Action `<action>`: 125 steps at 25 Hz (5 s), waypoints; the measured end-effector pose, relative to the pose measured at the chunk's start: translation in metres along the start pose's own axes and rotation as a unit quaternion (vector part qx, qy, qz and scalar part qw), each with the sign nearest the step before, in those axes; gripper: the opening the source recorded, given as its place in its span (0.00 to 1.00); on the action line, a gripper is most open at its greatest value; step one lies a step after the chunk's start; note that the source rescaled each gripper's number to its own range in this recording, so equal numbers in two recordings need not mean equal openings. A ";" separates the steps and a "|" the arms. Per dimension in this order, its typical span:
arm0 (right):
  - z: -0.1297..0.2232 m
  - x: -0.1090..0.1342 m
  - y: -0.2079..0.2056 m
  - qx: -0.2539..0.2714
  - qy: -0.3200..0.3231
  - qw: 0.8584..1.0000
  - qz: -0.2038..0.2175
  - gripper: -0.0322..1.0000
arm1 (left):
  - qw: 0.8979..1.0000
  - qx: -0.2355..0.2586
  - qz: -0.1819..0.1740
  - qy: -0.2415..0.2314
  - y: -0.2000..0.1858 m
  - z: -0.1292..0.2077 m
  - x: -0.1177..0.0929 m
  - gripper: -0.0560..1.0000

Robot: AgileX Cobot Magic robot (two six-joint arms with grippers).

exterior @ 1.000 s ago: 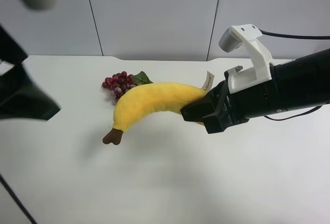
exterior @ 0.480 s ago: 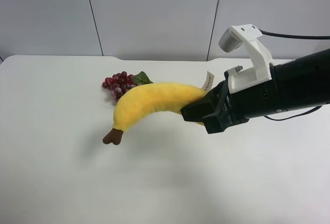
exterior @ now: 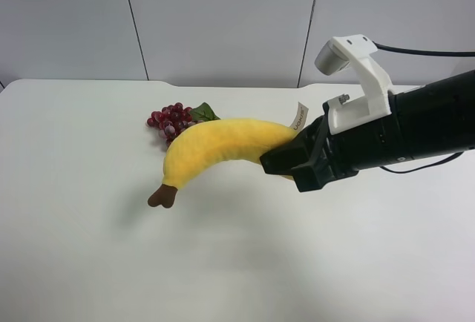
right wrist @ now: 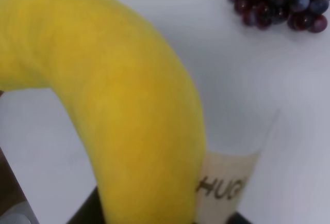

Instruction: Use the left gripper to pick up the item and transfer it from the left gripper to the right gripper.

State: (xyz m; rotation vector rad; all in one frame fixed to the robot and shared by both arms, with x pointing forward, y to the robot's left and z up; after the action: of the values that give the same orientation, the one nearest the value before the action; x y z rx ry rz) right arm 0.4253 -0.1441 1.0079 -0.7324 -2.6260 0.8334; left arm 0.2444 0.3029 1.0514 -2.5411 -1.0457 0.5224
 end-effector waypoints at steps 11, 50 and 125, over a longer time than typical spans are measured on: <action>0.000 0.000 0.000 0.002 0.002 1.000 0.002 0.03 | 1.000 -0.002 0.001 0.000 0.000 0.000 0.000 1.00; 0.092 -0.091 0.007 0.265 0.196 0.935 0.132 0.03 | 0.915 -0.084 -0.353 -0.176 -0.005 0.002 0.000 1.00; 0.113 0.074 -0.208 -0.066 0.075 0.924 0.370 1.00 | 0.915 -0.084 -0.353 -0.176 -0.005 0.002 0.000 1.00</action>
State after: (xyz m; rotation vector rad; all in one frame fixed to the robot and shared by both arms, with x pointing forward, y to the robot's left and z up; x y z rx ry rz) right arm 0.2386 -0.3012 1.0517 -1.8069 -2.2632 0.7239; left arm 0.2406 0.3061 1.0518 -2.0038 -2.0874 0.7004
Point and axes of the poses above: a point on each arm's last joint axis where the gripper is mounted, y pointing out along that axis toward the gripper, x along the wrist's bending axis when the last joint is at zero, z = x × y, the point moved 1 cm from there along y, pointing out along that axis toward the gripper, and after that the axes turned 9 degrees about -y, right-handed, at the moved point
